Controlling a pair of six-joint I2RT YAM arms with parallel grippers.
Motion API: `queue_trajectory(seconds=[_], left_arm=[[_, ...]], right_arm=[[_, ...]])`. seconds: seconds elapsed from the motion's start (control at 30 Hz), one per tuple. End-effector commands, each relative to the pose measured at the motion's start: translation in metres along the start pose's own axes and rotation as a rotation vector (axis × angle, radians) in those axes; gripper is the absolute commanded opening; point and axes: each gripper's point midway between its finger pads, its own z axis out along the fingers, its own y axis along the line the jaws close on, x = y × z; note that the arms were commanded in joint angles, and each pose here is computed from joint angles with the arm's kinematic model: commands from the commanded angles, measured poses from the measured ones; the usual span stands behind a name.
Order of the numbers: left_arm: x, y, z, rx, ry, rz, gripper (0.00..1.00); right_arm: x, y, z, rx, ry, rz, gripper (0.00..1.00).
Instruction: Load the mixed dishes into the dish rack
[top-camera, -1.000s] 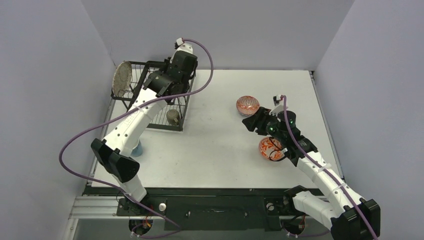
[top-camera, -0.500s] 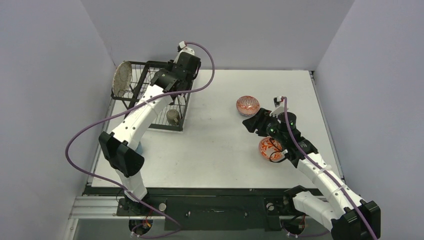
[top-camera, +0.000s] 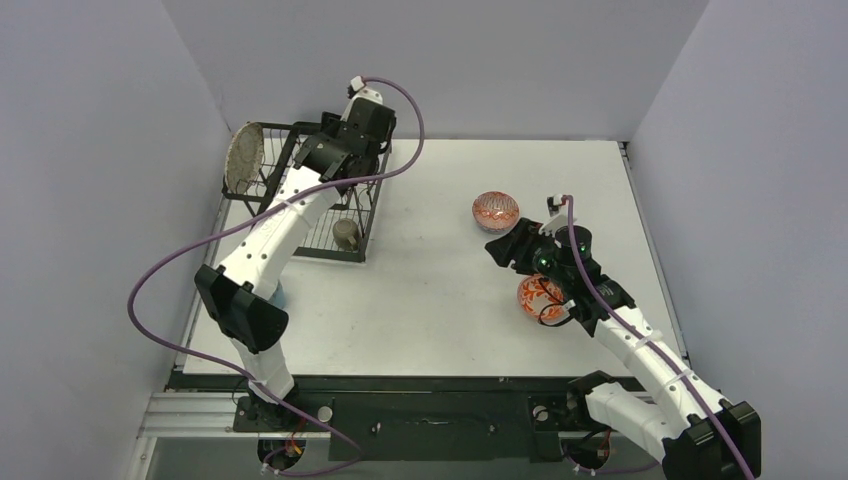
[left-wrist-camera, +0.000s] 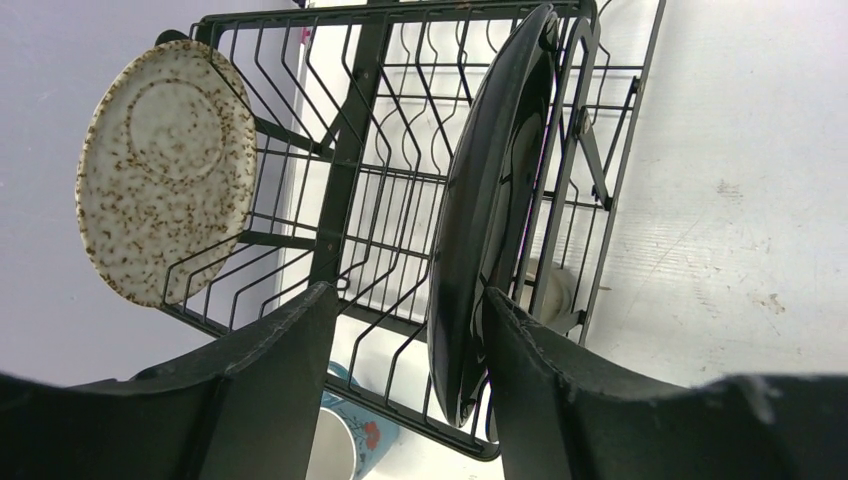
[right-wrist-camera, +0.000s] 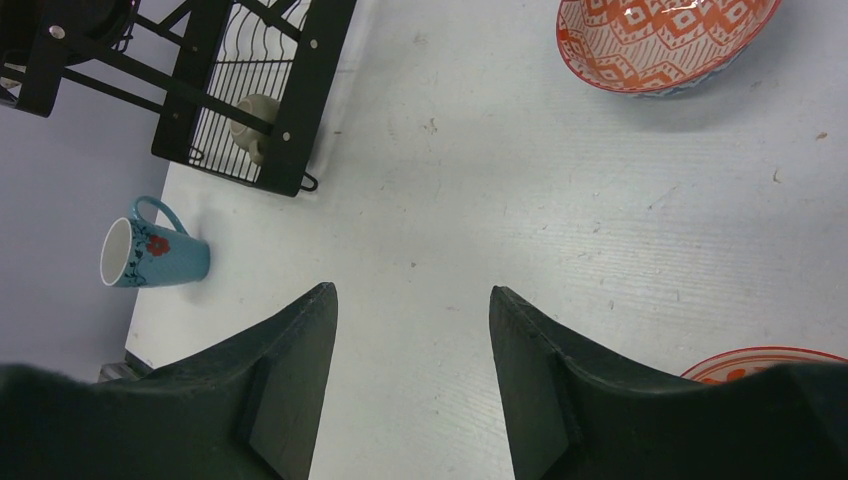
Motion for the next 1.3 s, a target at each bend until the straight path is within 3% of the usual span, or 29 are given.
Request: queue_trajectory(seconds=[0.0,0.1,0.33,0.57,0.8,0.83,0.97,1.27], left_arm=[[-0.016,0.007,-0.011,0.031,-0.029,-0.057,0.54],[-0.017,0.006,-0.019,0.067,-0.028,-0.069,0.6],[-0.016,0.013,-0.041,0.139,-0.035,-0.098,0.83],[-0.022,0.056,-0.082,0.153,-0.119,-0.193,1.0],[-0.002,0.089,-0.121,0.221,-0.267,-0.303,0.97],[-0.006,0.105,-0.138,0.232,-0.342,-0.366,0.97],[0.02,0.121,-0.153,0.254,-0.425,-0.49,0.97],[0.104,0.107,-0.131,0.228,-0.307,-0.587,0.98]], right_arm=[[-0.012,0.005,-0.002,-0.015,-0.049,-0.002,0.53],[-0.012,0.006,-0.002,-0.016,-0.049,-0.004,0.53],[-0.01,0.004,0.002,-0.015,-0.039,-0.001,0.53],[-0.008,0.004,0.005,-0.017,-0.021,-0.024,0.54],[0.0,0.0,0.015,-0.004,0.027,-0.029,0.55],[0.0,0.0,0.016,-0.004,0.028,-0.029,0.55],[-0.002,0.004,0.021,-0.007,0.033,-0.034,0.59],[0.007,0.017,0.034,-0.016,0.07,-0.051,0.62]])
